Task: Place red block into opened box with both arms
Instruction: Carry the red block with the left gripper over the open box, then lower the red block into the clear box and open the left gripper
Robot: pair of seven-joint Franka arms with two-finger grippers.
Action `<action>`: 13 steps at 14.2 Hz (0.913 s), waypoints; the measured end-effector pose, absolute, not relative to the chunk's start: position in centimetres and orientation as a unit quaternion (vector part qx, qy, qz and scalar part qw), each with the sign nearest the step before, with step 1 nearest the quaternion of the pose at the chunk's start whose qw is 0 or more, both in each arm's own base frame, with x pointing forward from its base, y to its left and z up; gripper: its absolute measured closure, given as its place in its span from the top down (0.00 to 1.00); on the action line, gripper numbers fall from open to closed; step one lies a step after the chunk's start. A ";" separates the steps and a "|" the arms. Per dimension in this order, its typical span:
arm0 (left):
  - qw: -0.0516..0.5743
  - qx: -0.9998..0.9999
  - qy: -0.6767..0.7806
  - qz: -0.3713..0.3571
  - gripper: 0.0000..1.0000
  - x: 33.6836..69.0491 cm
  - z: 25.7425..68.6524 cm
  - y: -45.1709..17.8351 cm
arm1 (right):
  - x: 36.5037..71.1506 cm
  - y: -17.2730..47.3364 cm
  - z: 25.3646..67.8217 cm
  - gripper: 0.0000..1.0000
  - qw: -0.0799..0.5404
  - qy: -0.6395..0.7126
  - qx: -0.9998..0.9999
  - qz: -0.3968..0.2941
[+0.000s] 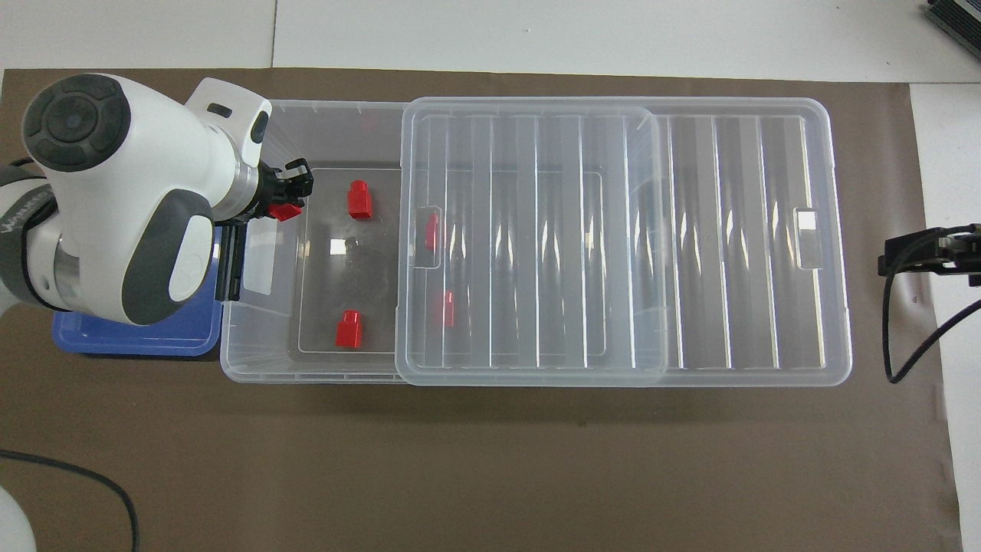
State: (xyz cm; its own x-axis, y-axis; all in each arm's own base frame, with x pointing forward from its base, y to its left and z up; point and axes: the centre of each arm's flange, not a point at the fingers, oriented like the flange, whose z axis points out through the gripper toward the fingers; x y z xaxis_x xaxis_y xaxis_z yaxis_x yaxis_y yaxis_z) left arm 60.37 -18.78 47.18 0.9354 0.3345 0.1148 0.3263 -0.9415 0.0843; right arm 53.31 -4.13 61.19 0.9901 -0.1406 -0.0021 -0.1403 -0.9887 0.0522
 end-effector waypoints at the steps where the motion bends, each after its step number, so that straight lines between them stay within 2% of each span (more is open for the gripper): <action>1: 0.031 0.984 0.165 0.062 0.34 60.1 46.5 -19.1 | 53.3 -3.8 61.2 1.00 0.025 -0.067 0.997 -0.003; 13: -0.015 0.990 0.118 0.069 0.34 57.0 35.1 -23.2 | 53.0 -3.5 61.4 1.00 0.023 -0.063 0.998 -0.018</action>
